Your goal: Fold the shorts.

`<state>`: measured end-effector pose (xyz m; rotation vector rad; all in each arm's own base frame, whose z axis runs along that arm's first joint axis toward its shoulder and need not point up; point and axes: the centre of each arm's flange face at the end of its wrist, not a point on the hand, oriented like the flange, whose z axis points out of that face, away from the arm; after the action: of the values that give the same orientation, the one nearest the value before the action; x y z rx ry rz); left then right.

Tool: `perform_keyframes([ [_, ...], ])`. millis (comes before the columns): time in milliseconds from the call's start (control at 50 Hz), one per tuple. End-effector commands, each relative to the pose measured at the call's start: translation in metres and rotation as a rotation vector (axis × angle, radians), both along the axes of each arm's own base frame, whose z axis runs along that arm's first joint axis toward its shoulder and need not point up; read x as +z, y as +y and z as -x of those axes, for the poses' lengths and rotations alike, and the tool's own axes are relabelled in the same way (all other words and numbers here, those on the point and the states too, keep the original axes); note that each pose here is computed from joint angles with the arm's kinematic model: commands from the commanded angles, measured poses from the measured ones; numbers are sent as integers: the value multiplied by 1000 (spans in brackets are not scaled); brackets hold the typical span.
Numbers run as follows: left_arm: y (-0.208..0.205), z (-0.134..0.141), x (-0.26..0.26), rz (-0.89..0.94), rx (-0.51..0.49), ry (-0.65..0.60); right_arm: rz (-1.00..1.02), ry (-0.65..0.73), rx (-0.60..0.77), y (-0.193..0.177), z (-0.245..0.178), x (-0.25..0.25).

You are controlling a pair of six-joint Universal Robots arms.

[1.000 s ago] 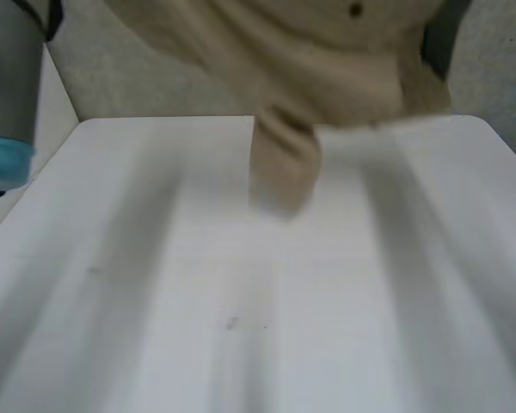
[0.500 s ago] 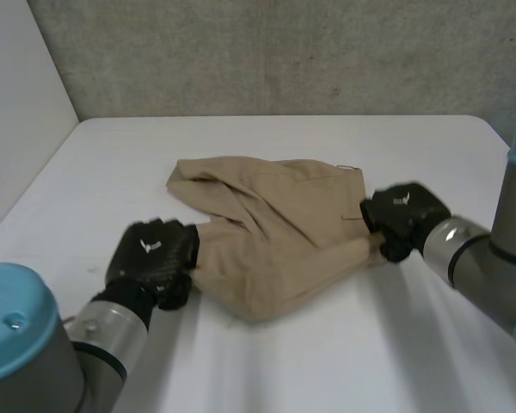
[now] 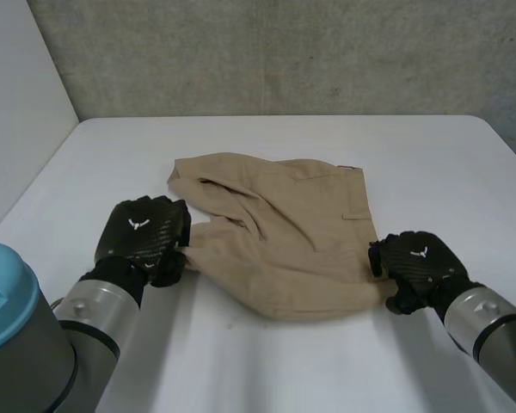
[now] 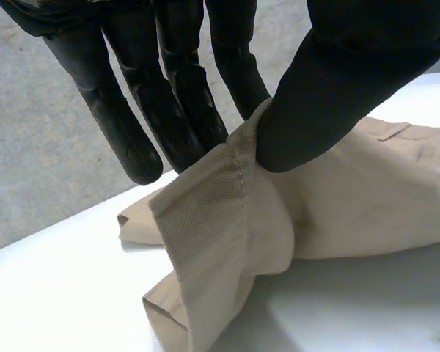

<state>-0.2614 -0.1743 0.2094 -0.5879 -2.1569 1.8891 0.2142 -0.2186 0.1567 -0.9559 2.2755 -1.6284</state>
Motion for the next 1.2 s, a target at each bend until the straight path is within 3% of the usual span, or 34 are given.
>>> perform_keyframes([
  [20,-12,0,-1,1,23,2,-15,2,11,12,2,-6],
  [240,-44,-1,-19,-39,79,-25,72,-16,-6,23,6,2],
  [440,-62,-6,-39,-93,97,-48,16,-8,5,32,7,-6],
  [720,-67,-9,-40,-97,104,-43,39,8,-39,4,2,-27],
  [1200,-56,-10,-44,-129,96,-64,116,-47,-80,-15,-4,-14],
])
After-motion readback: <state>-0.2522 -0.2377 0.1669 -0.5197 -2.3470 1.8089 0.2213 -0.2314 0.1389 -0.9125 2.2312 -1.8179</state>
